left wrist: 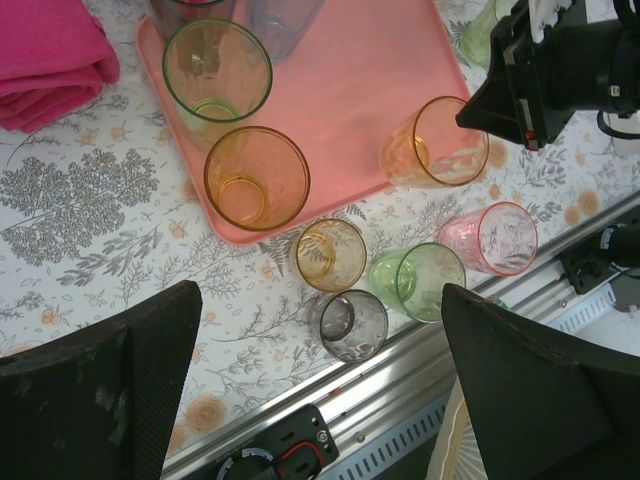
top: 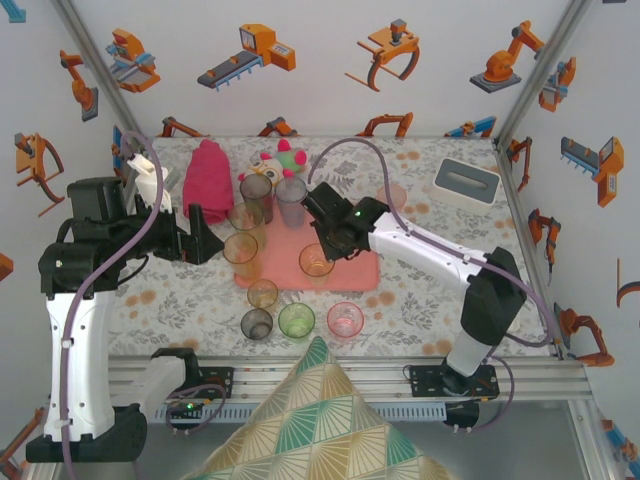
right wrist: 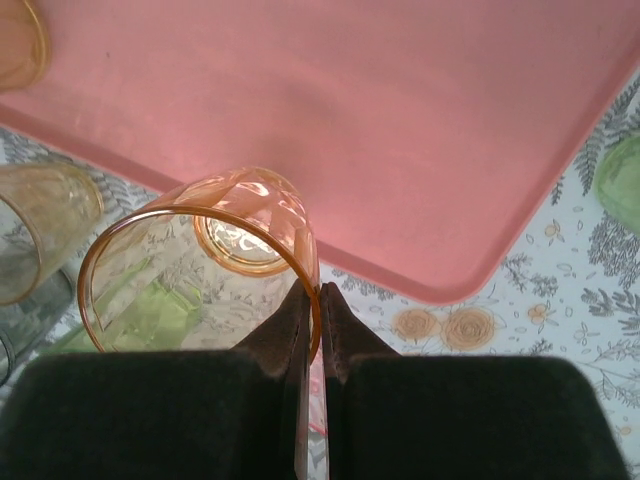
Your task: Place the glasses into the tray
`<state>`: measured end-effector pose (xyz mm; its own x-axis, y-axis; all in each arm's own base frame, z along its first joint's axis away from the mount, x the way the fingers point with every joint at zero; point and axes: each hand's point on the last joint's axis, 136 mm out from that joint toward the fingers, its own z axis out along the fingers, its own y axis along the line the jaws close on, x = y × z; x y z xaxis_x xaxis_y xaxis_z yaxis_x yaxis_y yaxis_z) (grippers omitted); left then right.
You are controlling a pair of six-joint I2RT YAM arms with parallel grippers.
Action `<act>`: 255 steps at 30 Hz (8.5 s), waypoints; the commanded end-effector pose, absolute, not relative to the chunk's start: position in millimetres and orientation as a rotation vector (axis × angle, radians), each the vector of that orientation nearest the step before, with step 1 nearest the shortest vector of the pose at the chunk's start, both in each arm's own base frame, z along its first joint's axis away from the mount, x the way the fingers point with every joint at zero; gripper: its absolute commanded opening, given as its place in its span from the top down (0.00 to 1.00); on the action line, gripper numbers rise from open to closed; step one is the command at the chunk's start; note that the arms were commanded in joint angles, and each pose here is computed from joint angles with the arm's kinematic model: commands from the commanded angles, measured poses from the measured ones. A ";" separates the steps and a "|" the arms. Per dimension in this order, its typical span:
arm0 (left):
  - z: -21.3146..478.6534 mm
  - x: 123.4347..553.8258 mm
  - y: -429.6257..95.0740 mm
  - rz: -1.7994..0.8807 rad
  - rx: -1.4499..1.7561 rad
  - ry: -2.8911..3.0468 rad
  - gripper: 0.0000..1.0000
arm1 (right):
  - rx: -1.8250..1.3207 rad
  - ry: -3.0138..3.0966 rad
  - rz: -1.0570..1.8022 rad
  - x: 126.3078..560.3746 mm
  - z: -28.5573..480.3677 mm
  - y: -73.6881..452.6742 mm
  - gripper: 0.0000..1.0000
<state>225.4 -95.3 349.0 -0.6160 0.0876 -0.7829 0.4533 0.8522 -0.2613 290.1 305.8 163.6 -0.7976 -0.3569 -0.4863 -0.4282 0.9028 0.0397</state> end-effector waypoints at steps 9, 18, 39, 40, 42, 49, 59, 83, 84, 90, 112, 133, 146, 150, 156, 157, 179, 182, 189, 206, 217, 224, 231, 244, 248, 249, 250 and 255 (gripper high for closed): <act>359.0 222.2 -96.6 -0.541 0.425 2.158 0.03 | -0.625 2.539 0.199 338.1 163.9 344.0 0.92; 359.0 222.7 -99.2 -0.562 0.424 2.159 0.03 | -0.598 2.507 0.222 368.7 156.6 368.2 0.92; 361.7 222.6 -101.1 -0.580 0.421 2.150 0.03 | -0.547 2.505 0.271 392.8 139.6 390.5 0.91; 361.9 222.5 -101.2 -0.580 0.422 2.149 0.03 | -0.544 2.506 0.273 393.5 138.5 391.0 0.91; 362.0 222.2 -101.6 -0.584 0.423 2.150 0.03 | -0.545 2.509 0.272 394.1 136.2 392.3 0.91; 362.2 221.2 -101.6 -0.584 0.422 2.147 0.03 | -0.542 2.513 0.277 397.2 133.0 394.5 0.91; 361.9 221.3 -101.5 -0.583 0.422 2.146 0.03 | -0.534 2.512 0.274 398.6 133.1 393.8 0.90; 365.6 220.3 -102.0 -0.586 0.423 2.135 0.03 | -0.510 2.516 0.299 394.2 140.0 390.7 0.68; 366.1 220.3 -101.9 -0.585 0.423 2.134 0.03 | -0.508 2.514 0.304 393.7 141.8 390.5 0.68; 367.3 220.1 -101.2 -0.578 0.422 2.133 0.03 | -0.499 2.504 0.327 389.1 153.0 387.7 0.66; 366.9 217.9 -99.1 -0.560 0.422 2.132 0.03 | -0.465 2.474 0.423 349.8 189.5 356.0 0.65; 362.7 225.0 -103.5 -0.545 0.469 2.146 0.03 | -0.163 2.508 0.270 271.8 202.5 216.3 0.62; 361.6 221.1 -102.8 -0.545 0.461 2.145 0.03 | 0.090 2.534 0.170 360.2 234.2 121.6 0.58; 363.7 218.3 -103.3 -0.549 0.464 2.136 0.03 | 0.106 2.546 0.124 390.5 225.6 109.0 0.59; 363.1 220.1 -104.0 -0.565 0.451 2.145 0.03 | 0.127 2.484 0.133 434.2 227.2 106.4 0.60; 363.5 220.7 -103.7 -0.567 0.445 2.146 0.03 | 0.126 2.480 0.126 440.3 226.3 105.4 0.60; 365.2 221.9 -100.4 -0.580 0.415 2.141 0.03 | 0.105 2.582 0.152 492.7 181.4 93.6 0.56; 365.2 221.1 -100.0 -0.579 0.413 2.140 0.03 | 0.109 2.595 0.145 494.5 176.0 93.2 0.55; 364.7 222.1 -100.9 -0.587 0.416 2.140 0.03 | 0.104 2.631 0.137 493.6 162.4 93.7 0.55; 364.8 221.1 -100.2 -0.581 0.415 2.138 0.03 | 0.076 2.698 0.086 495.9 134.2 91.0 0.57; 363.1 219.8 -99.8 -0.579 0.415 2.139 0.03 | 0.074 2.735 0.072 499.3 118.8 91.3 0.62; 363.5 219.8 -99.9 -0.579 0.416 2.137 0.03 | 0.068 2.744 0.058 499.4 113.7 90.0 0.65; 363.8 219.0 -99.8 -0.577 0.417 2.135 0.03 | 0.061 2.748 0.042 499.6 111.3 88.5 0.70; 361.7 218.9 -99.2 -0.576 0.413 2.139 0.03 | 0.057 2.762 0.023 499.9 105.3 86.8 0.76; 361.9 218.4 -99.1 -0.575 0.413 2.137 0.03 | 0.058 2.769 0.023 499.9 101.5 87.2 0.77; 362.7 218.2 -99.2 -0.574 0.414 2.135 0.03 | 0.061 2.771 0.023 499.6 100.8 86.5 0.77; 362.9 218.0 -99.1 -0.573 0.414 2.134 0.03 | 0.059 2.769 0.026 499.7 100.6 87.3 0.78; 361.6 217.7 -99.7 -0.580 0.414 2.136 0.03 | 0.061 2.771 0.023 498.3 99.6 86.8 0.84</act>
<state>219.0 -97.8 359.7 -0.5827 0.0963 -0.8070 0.4760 0.8452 -0.2428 497.1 90.7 101.4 -0.9290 0.0587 -0.3655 0.0447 0.9979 0.0465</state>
